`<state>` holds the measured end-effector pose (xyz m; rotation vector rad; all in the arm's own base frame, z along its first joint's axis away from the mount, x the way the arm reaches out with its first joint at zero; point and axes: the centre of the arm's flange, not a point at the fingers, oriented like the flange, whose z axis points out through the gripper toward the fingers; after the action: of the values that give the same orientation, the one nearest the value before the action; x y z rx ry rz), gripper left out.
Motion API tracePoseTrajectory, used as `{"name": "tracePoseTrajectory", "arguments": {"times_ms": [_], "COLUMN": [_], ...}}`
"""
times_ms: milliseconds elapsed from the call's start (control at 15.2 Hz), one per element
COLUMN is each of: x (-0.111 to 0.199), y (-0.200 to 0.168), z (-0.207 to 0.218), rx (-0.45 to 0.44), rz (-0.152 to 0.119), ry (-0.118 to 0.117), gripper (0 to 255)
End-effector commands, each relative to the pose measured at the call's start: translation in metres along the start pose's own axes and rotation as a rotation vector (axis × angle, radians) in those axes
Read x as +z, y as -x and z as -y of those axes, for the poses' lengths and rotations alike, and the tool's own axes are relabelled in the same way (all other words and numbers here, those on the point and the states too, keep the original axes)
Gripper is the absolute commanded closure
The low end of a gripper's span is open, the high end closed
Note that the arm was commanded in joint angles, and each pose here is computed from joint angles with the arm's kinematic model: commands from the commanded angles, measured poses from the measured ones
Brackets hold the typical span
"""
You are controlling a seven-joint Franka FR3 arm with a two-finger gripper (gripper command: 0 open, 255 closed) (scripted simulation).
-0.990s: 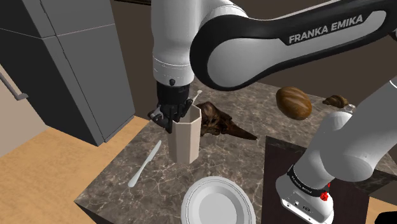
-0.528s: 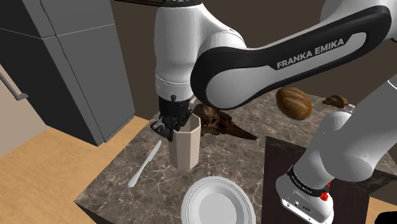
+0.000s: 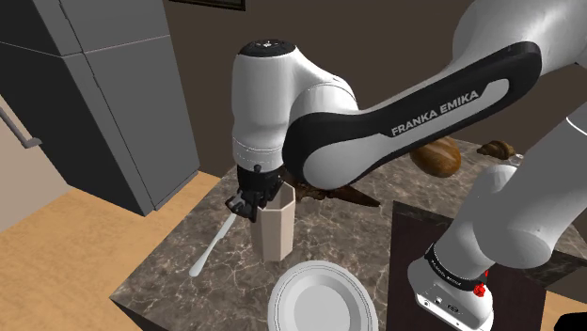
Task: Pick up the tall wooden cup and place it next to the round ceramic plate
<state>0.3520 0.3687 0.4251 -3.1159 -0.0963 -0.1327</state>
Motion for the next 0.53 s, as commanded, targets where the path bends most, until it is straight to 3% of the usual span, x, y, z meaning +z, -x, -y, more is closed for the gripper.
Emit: {"name": "tracePoseTrajectory", "arguments": {"times_ms": [0,462], "x": [0.01,0.023], "y": [0.0,0.001], "z": [0.0,0.0], "rx": [0.0,0.0], "rz": [-0.001,-0.001], "ry": [-0.001,-0.001], "gripper": [255,255]}}
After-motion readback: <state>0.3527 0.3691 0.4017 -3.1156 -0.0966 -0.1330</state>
